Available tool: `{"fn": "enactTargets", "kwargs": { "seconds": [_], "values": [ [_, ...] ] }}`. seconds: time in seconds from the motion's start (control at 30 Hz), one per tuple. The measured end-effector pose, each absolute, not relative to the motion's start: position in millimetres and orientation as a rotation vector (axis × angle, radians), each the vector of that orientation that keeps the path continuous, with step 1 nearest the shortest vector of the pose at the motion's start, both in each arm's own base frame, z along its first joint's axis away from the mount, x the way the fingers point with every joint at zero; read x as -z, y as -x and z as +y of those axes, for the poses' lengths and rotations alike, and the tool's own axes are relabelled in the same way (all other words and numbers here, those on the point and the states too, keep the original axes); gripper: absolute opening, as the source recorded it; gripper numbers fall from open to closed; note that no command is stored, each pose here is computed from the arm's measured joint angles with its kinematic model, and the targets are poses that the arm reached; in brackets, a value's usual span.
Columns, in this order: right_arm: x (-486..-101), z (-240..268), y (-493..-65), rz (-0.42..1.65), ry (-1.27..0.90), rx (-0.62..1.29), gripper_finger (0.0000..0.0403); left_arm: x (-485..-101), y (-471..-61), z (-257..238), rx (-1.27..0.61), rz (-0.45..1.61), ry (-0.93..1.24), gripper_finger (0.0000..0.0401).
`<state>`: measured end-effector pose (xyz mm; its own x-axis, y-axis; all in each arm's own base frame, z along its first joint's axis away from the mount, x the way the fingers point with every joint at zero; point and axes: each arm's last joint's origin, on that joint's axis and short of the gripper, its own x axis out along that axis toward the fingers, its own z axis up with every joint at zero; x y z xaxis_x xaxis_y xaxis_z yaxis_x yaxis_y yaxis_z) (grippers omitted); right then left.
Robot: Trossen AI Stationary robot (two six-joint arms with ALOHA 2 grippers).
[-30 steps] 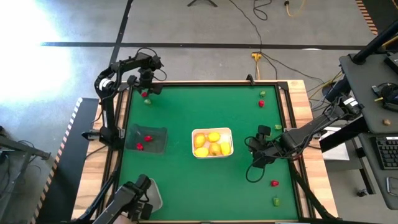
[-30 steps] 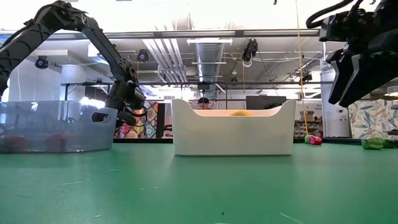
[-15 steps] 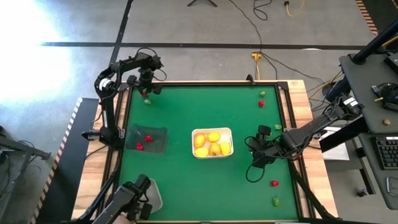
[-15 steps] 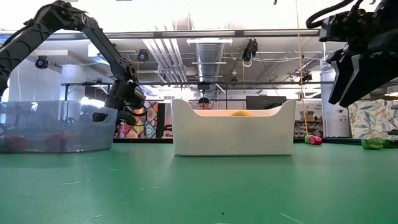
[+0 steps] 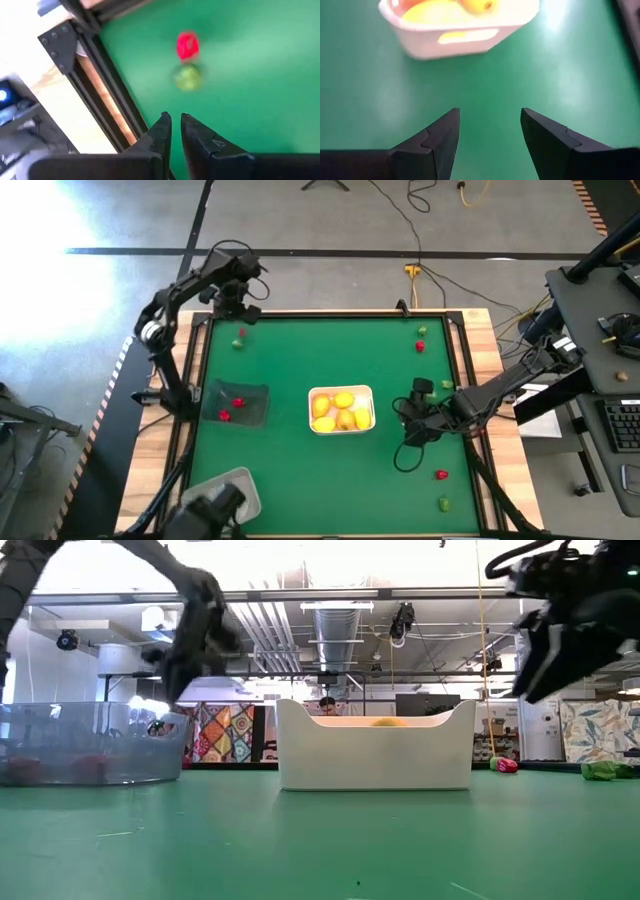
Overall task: Sort produce into baskets
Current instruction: Put the red chili pepper into the black bin
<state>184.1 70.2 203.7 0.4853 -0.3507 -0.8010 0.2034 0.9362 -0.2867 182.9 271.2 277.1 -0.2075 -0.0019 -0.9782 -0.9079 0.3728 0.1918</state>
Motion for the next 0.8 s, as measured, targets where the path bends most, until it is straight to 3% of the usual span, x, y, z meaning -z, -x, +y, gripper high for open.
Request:
{"fn": "enactTargets", "kwargs": {
  "seconds": [0.17, 0.33, 0.47, 0.6, 0.8],
  "values": [
    [-208, 63, -194, 0.954, 0.170, 0.348, 0.0203, -302, -202, 219, -0.989, 1.485, 0.739, 0.0002],
    [-211, 63, -195, 0.950, 0.168, 0.345, 0.0203, -301, -215, 214, -1.003, 1.363, 0.711, 0.0009],
    [-208, 64, -192, 0.999, 0.083, 0.332, 0.0203, -281, -227, 226, -0.985, 1.361, 0.692, 0.0043],
    [-202, 66, -186, 1.045, 0.000, 0.344, 0.0203, -246, -234, 243, -0.928, 1.499, 0.681, 0.0095],
    [-195, 70, -181, 1.056, -0.045, 0.358, 0.0203, -204, -217, 280, -0.923, 1.669, 0.643, 0.0157]
  ]
}}
